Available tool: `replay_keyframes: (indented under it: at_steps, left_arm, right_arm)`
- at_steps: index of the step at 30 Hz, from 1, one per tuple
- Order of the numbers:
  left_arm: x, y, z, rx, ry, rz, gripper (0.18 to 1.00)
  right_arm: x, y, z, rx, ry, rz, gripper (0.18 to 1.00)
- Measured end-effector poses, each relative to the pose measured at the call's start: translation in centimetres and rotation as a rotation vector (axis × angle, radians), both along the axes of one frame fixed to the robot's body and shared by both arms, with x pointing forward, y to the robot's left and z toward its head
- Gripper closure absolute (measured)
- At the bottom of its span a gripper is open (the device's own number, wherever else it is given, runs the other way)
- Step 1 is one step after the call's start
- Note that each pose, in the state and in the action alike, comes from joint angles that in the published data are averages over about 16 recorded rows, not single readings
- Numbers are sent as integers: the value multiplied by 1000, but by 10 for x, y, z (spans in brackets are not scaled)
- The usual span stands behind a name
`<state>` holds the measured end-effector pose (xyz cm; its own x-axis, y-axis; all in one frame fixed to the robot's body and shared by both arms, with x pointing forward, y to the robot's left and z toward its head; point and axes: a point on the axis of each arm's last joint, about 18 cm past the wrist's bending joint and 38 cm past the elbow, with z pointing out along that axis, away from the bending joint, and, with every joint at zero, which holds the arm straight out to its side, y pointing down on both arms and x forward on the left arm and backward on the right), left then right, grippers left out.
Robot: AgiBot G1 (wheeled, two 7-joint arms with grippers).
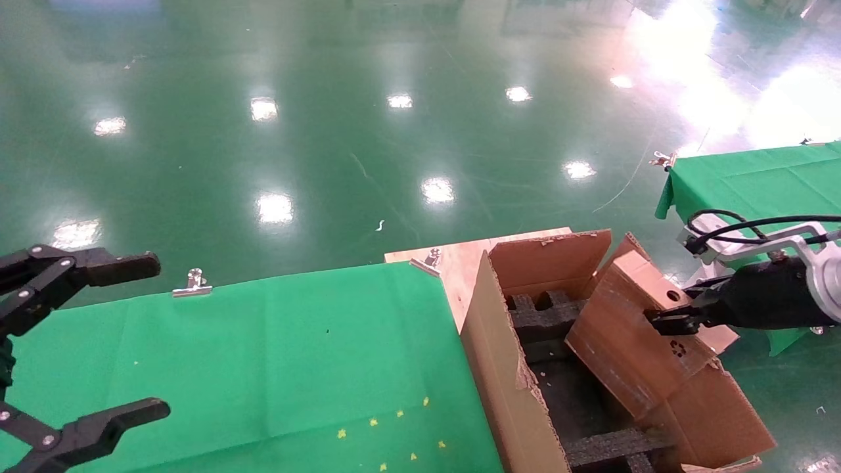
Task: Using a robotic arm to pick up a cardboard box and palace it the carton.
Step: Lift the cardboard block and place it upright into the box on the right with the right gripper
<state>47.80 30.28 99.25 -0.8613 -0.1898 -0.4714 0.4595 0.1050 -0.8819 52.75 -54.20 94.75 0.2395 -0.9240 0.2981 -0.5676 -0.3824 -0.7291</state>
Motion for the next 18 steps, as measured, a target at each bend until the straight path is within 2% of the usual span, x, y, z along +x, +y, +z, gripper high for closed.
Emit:
replay_keyframes:
  at_steps: [18]
  left_arm:
    - [0,0,0,0,0,0,183]
  right_arm:
    - [11,3,-14,79,-30,-372,846]
